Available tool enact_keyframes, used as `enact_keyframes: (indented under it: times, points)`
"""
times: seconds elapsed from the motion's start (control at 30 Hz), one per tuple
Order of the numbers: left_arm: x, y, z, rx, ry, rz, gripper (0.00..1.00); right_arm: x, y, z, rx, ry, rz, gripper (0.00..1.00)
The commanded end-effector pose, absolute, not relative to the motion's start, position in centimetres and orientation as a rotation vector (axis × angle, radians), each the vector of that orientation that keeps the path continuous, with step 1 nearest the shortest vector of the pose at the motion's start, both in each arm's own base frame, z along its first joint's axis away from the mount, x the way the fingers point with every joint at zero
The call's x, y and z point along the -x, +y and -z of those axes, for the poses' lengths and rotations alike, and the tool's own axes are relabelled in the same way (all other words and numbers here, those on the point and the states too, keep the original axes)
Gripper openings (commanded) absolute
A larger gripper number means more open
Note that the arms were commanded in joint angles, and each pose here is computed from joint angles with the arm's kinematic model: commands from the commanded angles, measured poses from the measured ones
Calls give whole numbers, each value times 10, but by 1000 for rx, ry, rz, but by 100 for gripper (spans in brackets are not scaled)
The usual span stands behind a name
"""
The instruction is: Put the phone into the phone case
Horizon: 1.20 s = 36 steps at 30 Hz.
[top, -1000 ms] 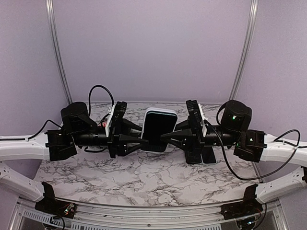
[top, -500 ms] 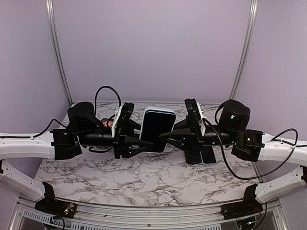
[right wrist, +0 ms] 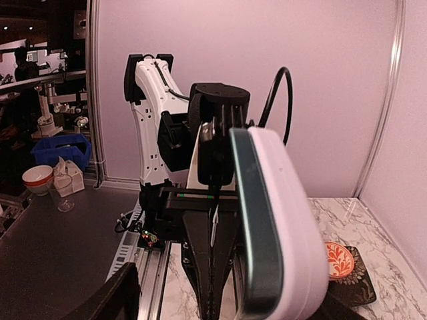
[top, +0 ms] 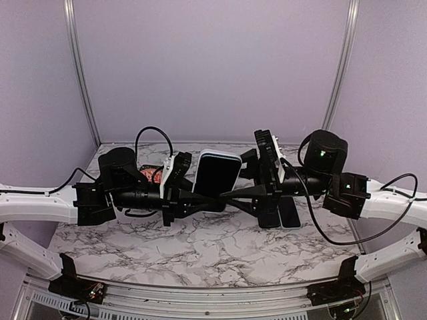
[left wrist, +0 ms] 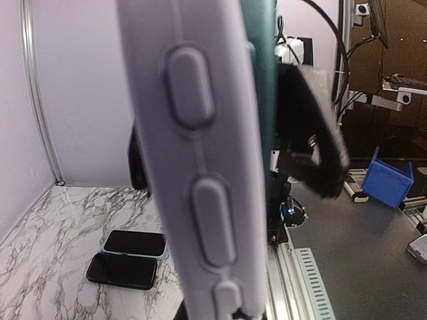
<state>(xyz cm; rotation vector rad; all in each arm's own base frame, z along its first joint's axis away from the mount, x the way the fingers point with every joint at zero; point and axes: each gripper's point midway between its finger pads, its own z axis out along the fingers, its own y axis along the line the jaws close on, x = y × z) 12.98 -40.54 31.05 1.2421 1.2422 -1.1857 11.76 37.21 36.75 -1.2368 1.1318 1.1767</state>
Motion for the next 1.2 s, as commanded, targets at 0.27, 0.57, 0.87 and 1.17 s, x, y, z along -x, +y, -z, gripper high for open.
enact_keyframes:
  times: [0.27,0.57,0.87,1.17]
  points:
    - [-155,-387,-281,-1294,1264,800,0,-129,358,-368,1488,1179,-811,82]
    - [-153,-390,-277,-1310,1279,799,0,-133,381,-359,1581,1162,-822,78]
    - [-151,-391,-279,-1315,1278,806,0,-129,398,-357,1661,1154,-887,0]
    - [-144,-398,-288,-1305,1287,900,39,-129,396,-367,1625,1138,-886,0]
